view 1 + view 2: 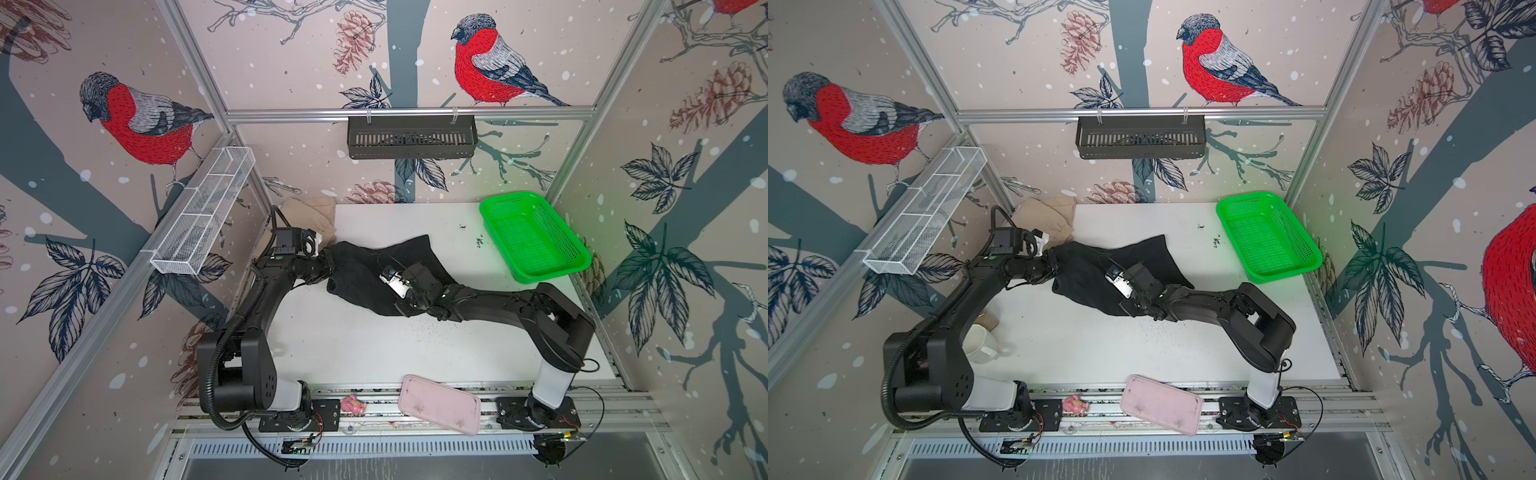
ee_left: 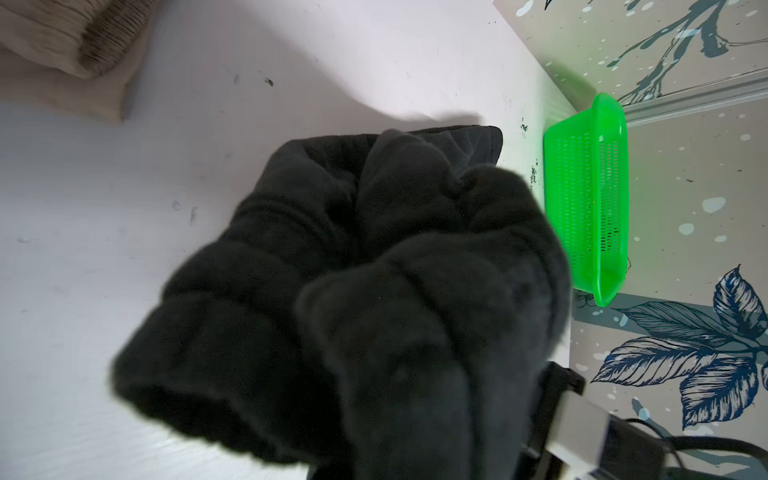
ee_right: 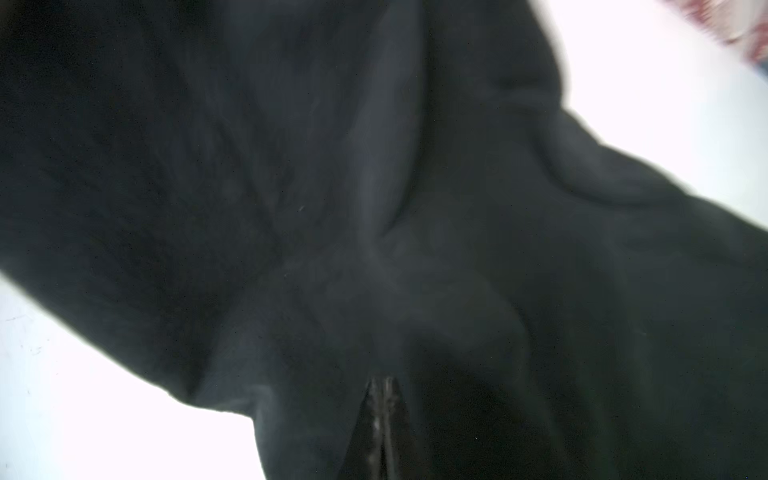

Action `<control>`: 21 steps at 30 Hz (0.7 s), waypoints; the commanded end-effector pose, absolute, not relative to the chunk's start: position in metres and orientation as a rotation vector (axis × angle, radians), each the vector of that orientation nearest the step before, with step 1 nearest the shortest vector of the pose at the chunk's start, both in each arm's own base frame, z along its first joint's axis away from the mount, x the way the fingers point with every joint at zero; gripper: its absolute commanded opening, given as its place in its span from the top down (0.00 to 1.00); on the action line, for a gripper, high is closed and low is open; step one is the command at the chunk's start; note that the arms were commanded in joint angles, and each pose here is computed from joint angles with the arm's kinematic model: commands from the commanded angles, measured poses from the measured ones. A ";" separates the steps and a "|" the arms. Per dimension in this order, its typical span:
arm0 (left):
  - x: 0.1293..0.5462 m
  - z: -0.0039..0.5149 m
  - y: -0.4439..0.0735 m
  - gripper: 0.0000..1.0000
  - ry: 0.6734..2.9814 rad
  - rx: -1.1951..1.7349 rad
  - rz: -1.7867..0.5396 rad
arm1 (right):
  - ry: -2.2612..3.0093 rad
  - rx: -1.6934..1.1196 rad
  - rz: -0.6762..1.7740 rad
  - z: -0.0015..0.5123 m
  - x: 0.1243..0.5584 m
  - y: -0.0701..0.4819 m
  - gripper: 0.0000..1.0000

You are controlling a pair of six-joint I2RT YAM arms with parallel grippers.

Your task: Fold and stack the shorts

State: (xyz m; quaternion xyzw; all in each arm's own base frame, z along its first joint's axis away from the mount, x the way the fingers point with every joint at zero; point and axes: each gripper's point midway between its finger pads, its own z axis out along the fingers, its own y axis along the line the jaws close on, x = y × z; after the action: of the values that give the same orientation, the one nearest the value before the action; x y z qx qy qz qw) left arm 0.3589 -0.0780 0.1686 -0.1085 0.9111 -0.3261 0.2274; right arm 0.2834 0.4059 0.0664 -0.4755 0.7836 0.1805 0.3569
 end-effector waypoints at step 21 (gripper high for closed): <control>0.372 0.179 -0.046 1.00 2.652 -0.214 -0.702 | 1.988 -1.085 0.682 0.119 0.343 0.445 0.90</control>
State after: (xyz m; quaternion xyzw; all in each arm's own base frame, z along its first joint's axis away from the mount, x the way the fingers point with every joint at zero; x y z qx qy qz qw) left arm 0.3716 -0.0473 0.1741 -0.0862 0.9453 -0.2504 0.1903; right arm 0.3324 0.4424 0.1161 -0.4301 0.7783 0.2616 0.3753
